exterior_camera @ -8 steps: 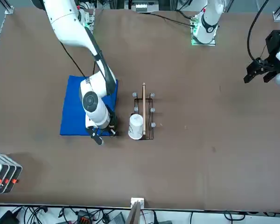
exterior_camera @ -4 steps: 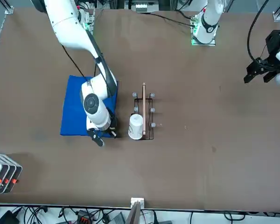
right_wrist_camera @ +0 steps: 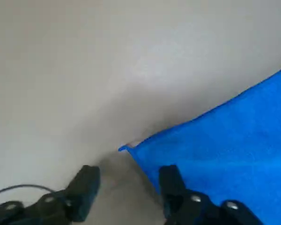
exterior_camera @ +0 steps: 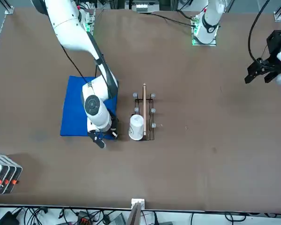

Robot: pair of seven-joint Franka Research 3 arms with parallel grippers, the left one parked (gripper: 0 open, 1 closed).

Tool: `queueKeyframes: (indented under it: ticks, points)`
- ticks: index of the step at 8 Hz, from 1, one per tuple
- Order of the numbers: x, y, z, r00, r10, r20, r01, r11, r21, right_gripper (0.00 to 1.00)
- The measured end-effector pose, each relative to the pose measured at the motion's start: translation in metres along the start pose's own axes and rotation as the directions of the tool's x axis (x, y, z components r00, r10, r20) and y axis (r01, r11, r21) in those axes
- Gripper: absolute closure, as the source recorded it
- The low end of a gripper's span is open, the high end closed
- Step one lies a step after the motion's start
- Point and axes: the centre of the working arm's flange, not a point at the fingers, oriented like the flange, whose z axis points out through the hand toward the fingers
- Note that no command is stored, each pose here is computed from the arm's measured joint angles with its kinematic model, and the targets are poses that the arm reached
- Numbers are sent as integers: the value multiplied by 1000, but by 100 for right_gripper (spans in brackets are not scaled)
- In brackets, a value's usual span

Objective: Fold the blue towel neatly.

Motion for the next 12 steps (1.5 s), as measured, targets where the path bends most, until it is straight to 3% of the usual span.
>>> queueKeyframes:
  ticks: [1,4,7,9,12]
  points:
    - [8,3,-11,1000,-27,8,27,999,-27,0]
    - [59,34,-96,986,-164,24,165,982,-95,0]
    - [119,108,-193,942,-328,72,335,931,-143,0]
    - [154,165,-239,907,-405,113,418,898,-137,0]
    - [189,243,-302,874,-471,117,483,870,-99,0]
